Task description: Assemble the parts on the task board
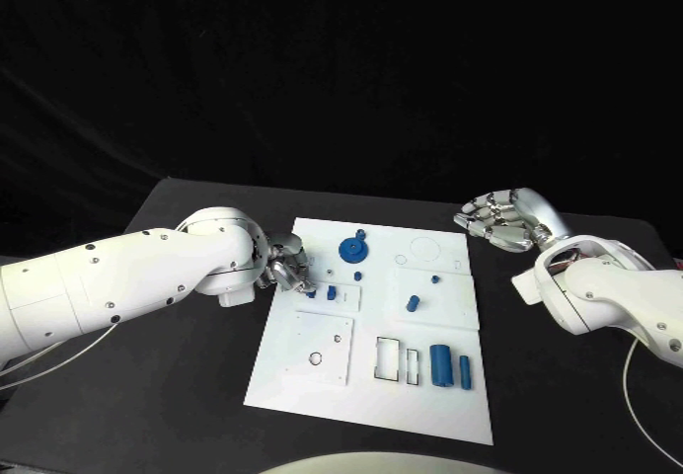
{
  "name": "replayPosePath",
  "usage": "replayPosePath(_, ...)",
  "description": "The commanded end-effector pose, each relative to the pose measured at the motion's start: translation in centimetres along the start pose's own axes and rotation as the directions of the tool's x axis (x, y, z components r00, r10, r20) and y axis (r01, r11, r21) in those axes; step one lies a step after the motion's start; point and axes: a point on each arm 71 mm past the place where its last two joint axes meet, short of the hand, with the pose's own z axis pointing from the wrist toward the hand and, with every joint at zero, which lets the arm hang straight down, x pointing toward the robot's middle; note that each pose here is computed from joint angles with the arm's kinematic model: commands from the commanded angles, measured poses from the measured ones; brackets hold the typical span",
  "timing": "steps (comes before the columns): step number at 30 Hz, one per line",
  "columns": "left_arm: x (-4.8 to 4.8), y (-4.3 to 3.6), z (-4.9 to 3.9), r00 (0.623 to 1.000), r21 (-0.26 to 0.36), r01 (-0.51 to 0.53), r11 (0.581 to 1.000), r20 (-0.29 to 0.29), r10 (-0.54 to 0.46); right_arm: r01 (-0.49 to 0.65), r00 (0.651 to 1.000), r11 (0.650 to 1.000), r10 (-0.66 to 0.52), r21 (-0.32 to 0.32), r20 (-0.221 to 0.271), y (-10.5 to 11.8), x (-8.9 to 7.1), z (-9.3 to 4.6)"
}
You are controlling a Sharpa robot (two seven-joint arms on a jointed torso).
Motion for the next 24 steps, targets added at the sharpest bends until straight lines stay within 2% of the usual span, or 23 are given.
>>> replayPosePath(1, 0.32, -0.18, 0.09, 1.000, -0.001, -0.016, 1.000, -0.019, 0.016, -0.004, 1.000, 1.000, 0.004, -0.017, 0.000, 0.16, 0.04, 0.00)
replayPosePath(13, 0.79, -0.46, 0.23, 0.999, 0.005, -0.022, 1.000, -0.047, 0.023, -0.005, 1.000, 1.000, 0.005, -0.013, -0.001, 0.13, 0.05, 0.01)
replayPosePath(24, 0.75, -0.55, 0.40, 0.999, 0.002, -0.016, 1.000, -0.042, 0.017, -0.009, 1.000, 1.000, 0.009, -0.009, 0.000, 0.09, 0.05, 0.03)
